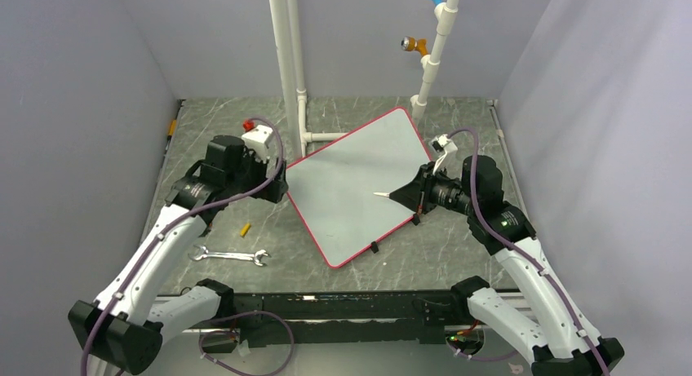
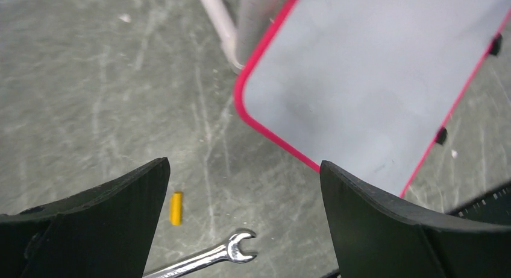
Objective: Write a sentence on the whiteboard
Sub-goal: Place the pen cap at the center of the board, then write a sentence on the whiteboard.
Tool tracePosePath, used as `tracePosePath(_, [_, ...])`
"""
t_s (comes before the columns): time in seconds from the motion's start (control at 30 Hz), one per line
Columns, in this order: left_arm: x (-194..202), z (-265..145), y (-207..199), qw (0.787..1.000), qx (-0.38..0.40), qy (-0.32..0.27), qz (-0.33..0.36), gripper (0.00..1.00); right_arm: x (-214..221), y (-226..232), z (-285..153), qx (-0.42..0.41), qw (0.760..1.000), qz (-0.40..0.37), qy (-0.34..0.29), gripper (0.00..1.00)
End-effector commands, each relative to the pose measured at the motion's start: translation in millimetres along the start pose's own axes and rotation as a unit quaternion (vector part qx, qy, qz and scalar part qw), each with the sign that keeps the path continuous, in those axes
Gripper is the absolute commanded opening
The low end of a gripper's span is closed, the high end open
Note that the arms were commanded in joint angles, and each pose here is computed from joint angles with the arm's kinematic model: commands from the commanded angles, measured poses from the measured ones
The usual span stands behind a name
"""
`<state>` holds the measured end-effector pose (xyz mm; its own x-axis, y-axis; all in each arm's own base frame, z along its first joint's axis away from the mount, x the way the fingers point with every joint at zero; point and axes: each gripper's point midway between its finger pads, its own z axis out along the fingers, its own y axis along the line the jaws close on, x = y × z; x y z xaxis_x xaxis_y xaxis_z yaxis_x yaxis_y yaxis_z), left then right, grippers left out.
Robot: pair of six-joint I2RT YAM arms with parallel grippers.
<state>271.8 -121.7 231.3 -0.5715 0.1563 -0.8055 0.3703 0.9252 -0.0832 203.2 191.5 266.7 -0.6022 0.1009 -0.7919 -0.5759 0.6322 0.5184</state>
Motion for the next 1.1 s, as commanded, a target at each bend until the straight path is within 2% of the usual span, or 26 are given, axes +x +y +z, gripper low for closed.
tracePosePath(0.0, [-6, 10, -33, 0.993, 0.113, -0.017, 0.029, 0.99, -8, 9, -7, -0.009, 1.000, -0.010, -0.016, 0.00])
tracePosePath(0.07, [-6, 16, -35, 0.992, 0.124, -0.011, 0.034, 0.99, -7, 8, -7, -0.009, 1.000, -0.009, -0.014, 0.00])
tracePosePath(0.27, [-4, 34, -43, 0.984, 0.172, 0.020, 0.044, 0.90, -8, 10, -6, -0.014, 1.000, -0.009, -0.015, 0.00])
tracePosePath(0.43, [-6, 42, -58, 0.968, 0.242, 0.042, 0.039, 0.78, -8, 9, -2, -0.018, 1.000, -0.007, -0.011, 0.00])
tracePosePath(0.53, [-6, 46, -65, 0.959, 0.277, 0.053, 0.027, 0.75, -8, 9, 0, -0.020, 1.000, -0.009, -0.010, 0.00])
tracePosePath(0.83, [18, 54, -59, 0.955, 0.286, 0.075, -0.005, 0.67, -8, 5, 9, -0.026, 1.000, -0.007, -0.004, 0.00])
tracePosePath(0.93, [25, 57, -51, 0.961, 0.263, 0.085, -0.007, 0.70, -9, 5, 11, -0.026, 1.000, -0.008, -0.003, 0.00])
tracePosePath(1.07, [22, 54, -45, 0.967, 0.245, 0.072, -0.007, 0.84, -7, 3, 12, -0.026, 1.000, -0.008, 0.000, 0.00])
